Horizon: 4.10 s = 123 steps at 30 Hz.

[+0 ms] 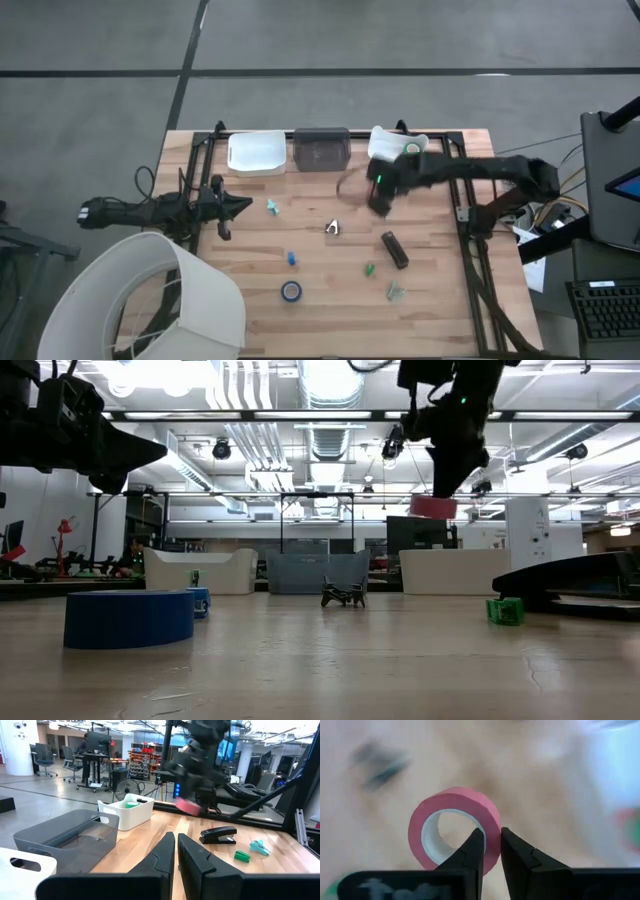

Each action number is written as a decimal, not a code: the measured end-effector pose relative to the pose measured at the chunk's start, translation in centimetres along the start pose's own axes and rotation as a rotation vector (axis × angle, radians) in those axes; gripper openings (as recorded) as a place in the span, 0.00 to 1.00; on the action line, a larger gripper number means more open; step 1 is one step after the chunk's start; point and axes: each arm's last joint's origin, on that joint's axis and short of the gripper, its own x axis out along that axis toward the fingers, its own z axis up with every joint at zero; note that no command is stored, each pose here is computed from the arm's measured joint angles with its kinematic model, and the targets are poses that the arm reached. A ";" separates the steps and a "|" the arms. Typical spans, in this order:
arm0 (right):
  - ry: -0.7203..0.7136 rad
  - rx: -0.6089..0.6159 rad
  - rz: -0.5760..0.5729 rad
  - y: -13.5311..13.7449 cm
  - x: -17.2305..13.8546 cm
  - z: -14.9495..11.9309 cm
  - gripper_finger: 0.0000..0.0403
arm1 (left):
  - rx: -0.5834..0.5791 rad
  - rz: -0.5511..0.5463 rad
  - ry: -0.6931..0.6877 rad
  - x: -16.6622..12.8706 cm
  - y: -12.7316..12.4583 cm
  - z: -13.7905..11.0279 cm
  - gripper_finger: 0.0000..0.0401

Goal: Pick and place Stapler, Stapler remover, tape
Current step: Put the pink tape into the right white bin, then put the blue tape into the right white bin

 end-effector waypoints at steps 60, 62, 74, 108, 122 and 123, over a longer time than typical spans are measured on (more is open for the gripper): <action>0.100 0.691 -0.218 -16.4 10.6 4.4 0.14 | 0.000 0.000 0.001 0.0 0.0 0.0 0.06; 0.099 0.693 -0.219 -16.5 10.6 4.4 0.16 | 0.000 0.000 0.001 0.0 0.0 0.0 0.06; 0.093 0.695 -0.212 -16.5 10.3 4.6 0.33 | 0.000 0.000 0.001 0.0 0.0 0.0 0.06; -0.178 0.368 0.093 -4.6 3.8 10.8 0.28 | 0.000 0.001 0.001 0.0 0.0 0.0 0.06; -0.231 0.300 0.338 1.5 2.6 10.5 0.25 | 0.000 0.000 0.001 0.0 0.0 0.0 0.06; -0.240 0.289 0.370 2.0 2.5 10.6 0.24 | 0.000 0.000 0.001 0.0 0.0 0.0 0.06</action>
